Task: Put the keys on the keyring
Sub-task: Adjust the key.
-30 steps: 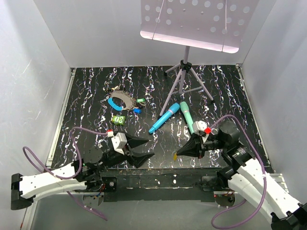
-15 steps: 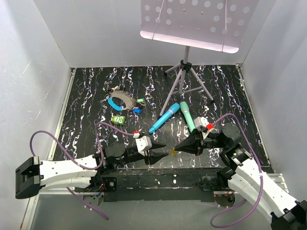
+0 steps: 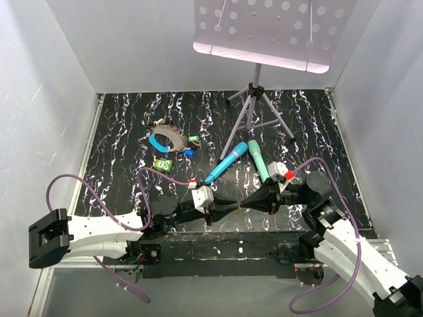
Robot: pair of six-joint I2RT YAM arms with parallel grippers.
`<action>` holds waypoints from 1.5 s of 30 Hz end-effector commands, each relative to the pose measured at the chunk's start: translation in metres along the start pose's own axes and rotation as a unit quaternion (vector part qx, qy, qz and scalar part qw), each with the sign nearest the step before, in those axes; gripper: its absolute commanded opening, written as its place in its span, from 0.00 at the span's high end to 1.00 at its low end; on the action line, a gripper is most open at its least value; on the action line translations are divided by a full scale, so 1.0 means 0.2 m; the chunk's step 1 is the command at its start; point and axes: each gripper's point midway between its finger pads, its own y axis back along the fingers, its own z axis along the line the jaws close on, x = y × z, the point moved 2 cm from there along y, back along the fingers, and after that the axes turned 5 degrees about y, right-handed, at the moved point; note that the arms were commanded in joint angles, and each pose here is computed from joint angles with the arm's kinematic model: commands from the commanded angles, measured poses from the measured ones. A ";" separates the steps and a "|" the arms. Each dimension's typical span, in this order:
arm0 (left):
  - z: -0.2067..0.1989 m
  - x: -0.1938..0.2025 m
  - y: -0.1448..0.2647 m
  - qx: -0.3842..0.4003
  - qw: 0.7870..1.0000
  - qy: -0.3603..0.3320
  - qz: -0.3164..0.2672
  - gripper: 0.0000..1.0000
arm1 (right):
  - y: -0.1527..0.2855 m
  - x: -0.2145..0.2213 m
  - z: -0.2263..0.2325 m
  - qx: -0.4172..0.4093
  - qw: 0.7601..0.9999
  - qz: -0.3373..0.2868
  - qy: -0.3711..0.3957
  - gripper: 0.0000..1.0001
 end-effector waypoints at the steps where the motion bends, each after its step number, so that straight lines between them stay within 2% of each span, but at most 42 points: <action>1: -0.03 -0.14 -0.04 0.015 0.999 -0.003 -0.040 0.81 | 0.00 -0.05 -0.01 0.003 0.999 -0.016 0.028 0.99; 14: -0.05 -0.12 -0.05 0.027 0.999 0.004 -0.029 0.90 | -0.01 -0.07 -0.01 0.002 0.999 -0.017 0.031 0.99; 22: -0.02 -0.10 -0.02 0.011 1.000 0.006 -0.024 0.86 | -0.01 -0.08 -0.01 0.002 0.999 -0.017 0.030 0.99; 45: 0.01 -0.02 -0.02 0.000 1.000 0.018 -0.007 0.89 | -0.01 -0.09 0.00 -0.001 0.999 -0.018 0.029 0.99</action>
